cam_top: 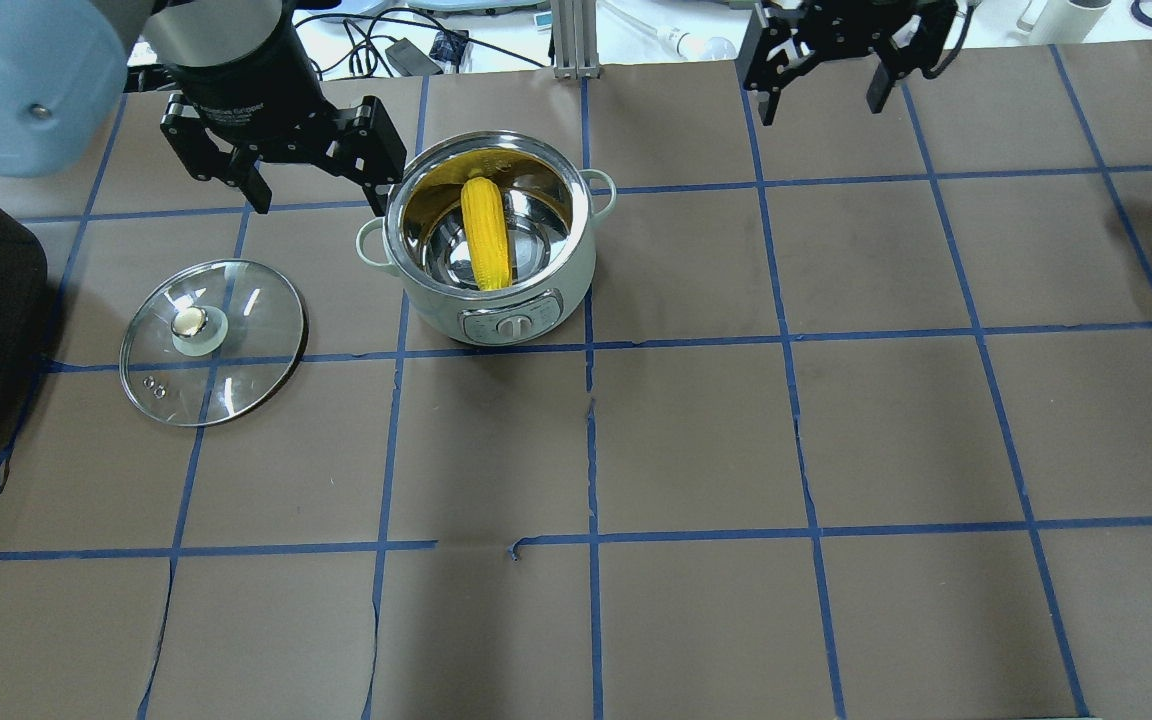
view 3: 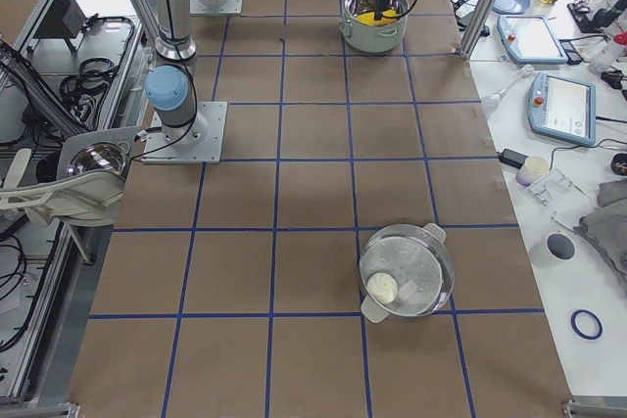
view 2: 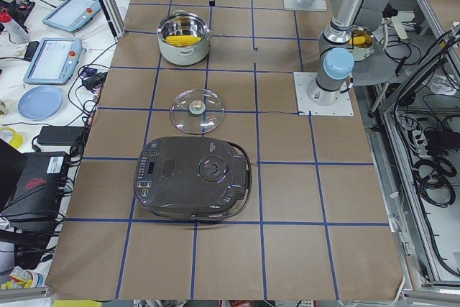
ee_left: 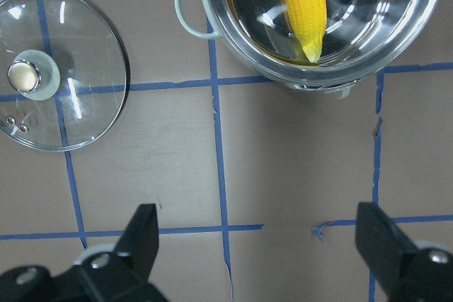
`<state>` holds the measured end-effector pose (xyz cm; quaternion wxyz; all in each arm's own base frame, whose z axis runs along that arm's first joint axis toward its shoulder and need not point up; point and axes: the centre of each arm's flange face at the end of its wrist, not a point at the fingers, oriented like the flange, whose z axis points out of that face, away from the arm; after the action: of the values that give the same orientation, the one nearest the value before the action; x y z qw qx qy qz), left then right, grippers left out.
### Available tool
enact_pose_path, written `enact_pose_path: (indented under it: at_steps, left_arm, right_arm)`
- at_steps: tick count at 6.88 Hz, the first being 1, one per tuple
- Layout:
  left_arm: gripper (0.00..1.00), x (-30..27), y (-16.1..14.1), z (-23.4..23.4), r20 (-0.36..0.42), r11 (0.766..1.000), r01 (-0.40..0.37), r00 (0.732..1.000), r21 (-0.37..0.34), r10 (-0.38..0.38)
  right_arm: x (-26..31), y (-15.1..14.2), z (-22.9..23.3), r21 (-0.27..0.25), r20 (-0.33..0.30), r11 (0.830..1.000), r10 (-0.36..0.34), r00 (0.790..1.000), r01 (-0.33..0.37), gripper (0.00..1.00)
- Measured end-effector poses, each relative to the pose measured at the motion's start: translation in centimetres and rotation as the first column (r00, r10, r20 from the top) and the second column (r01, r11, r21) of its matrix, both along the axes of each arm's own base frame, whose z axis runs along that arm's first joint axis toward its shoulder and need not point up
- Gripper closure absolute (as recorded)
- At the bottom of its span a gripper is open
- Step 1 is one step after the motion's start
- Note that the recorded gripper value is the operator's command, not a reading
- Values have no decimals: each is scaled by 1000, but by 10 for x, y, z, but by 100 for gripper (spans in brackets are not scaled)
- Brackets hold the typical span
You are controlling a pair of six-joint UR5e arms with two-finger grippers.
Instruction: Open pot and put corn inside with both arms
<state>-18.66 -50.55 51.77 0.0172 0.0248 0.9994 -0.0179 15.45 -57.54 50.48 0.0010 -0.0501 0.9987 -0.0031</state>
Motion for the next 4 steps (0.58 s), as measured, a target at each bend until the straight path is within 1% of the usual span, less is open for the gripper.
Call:
enact_pose_path:
  at_steps: [1, 2, 4]
  left_arm:
    - [0, 0, 0, 0, -1, 1000, 0, 1000, -1, 0]
    - [0, 0, 0, 1, -6, 1000, -2, 1000, -4, 2]
    - [0, 0, 0, 6, -11, 1000, -4, 1000, -14, 3]
  right_arm:
    - [-6, 15, -8, -18, 0, 1000, 7, 1000, -7, 0]
    - [-9, 21, -16, -49, 0, 999, 10, 1000, -10, 0]
    - [-6, 30, -12, -93, 3, 996, 11, 1000, -10, 0]
